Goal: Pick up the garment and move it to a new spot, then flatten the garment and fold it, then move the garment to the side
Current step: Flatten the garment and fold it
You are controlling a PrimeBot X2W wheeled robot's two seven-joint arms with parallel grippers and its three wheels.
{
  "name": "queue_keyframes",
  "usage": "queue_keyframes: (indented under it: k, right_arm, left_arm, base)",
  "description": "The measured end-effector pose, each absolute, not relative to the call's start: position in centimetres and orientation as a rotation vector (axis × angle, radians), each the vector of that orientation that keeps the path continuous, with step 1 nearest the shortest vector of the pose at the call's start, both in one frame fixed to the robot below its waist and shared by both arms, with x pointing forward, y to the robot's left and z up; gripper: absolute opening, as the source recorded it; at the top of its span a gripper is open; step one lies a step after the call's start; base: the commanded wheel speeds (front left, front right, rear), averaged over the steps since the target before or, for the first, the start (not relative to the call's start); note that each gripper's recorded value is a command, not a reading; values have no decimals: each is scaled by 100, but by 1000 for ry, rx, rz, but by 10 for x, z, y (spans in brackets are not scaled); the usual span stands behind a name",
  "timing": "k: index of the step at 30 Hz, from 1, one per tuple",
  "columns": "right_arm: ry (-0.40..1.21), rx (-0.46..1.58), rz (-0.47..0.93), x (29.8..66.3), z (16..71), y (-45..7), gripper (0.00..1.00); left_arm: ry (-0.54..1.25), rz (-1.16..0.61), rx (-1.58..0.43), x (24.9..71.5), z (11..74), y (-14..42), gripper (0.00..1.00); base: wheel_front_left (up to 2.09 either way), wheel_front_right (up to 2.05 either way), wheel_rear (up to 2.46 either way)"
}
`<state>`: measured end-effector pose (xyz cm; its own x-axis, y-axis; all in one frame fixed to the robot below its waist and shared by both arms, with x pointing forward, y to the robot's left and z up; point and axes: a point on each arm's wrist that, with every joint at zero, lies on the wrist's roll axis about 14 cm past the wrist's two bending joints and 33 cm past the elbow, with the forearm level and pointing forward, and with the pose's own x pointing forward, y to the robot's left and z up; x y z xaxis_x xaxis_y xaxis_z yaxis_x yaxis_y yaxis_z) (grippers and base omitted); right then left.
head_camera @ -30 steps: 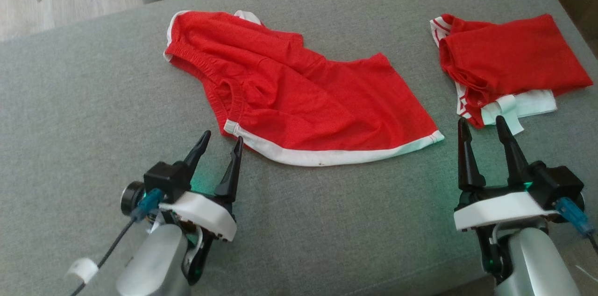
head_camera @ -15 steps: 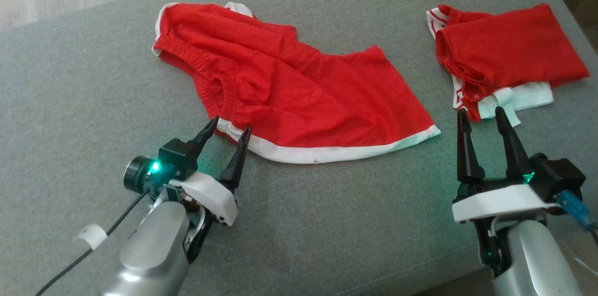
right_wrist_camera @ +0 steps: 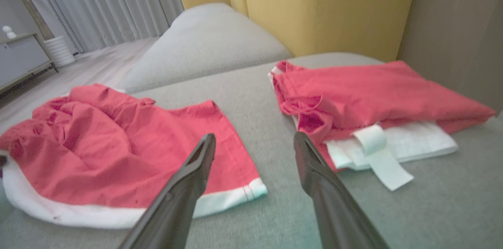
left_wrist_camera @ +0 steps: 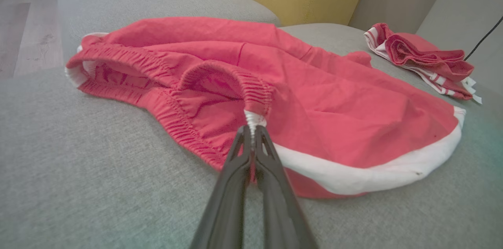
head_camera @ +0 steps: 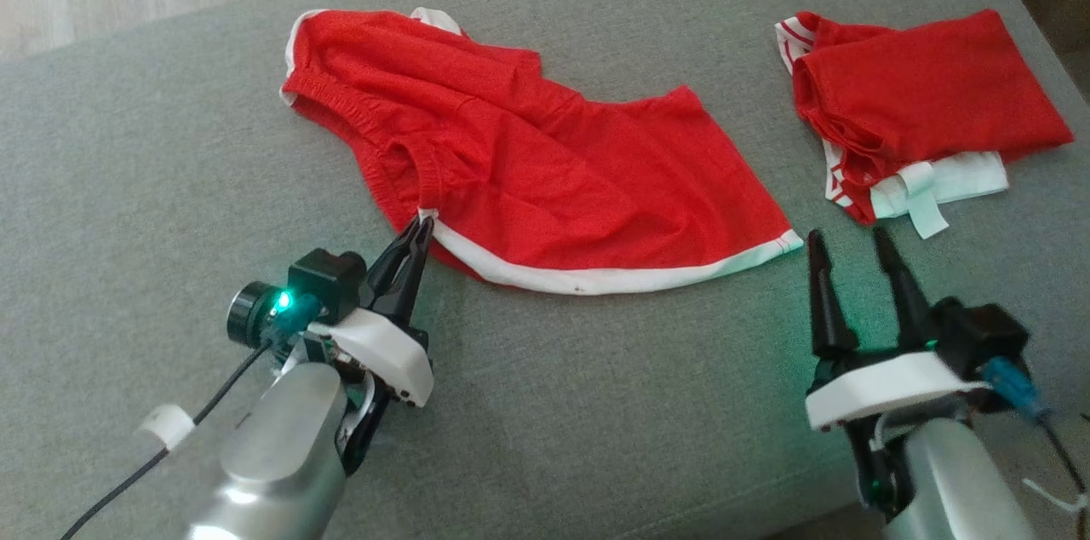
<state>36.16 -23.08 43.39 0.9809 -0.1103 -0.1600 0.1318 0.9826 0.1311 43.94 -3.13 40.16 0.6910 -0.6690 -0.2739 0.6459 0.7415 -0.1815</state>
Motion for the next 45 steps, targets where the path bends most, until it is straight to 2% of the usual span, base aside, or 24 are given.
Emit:
queue_keyframes:
  k: [5,12,19,30,31,32,33,34,41,45]
  right_arm:
    - [259,153,-105,353,403,-222,100]
    - [334,202,-118,368,386,-223,100]
    - [429,255,-128,367,360,-217,100]
    - [433,258,-77,386,360,-201,100]
    - [435,259,-73,387,360,-200,94]
    - [435,260,-69,387,360,-199,94]
    - [436,262,-65,388,360,-198,44]
    - [438,259,-56,389,360,-196,0]
    - [427,262,-38,390,367,-191,0]
    - [311,259,-17,406,400,-190,0]
  left_arm:
    - [303,-737,-75,443,410,-31,0]
    - [267,-730,-81,443,420,-27,0]
    - [245,-701,-86,442,427,-17,0]
    - [256,-690,-95,434,423,-11,0]
    - [253,-690,-95,434,424,-11,0]
    - [251,-691,-95,434,424,-11,0]
    - [250,-691,-95,434,425,-11,0]
    - [249,-691,-95,434,425,-11,0]
    - [236,-678,-78,435,430,-5,0]
    - [196,-666,-57,438,442,1,0]
  base:
    - [0,0,0]
    - [0,0,0]
    - [0,0,0]
    - [0,0,0]
    - [0,0,0]
    - [0,0,0]
    - [0,0,0]
    - [0,0,0]
    - [0,0,0]
    - [0,0,0]
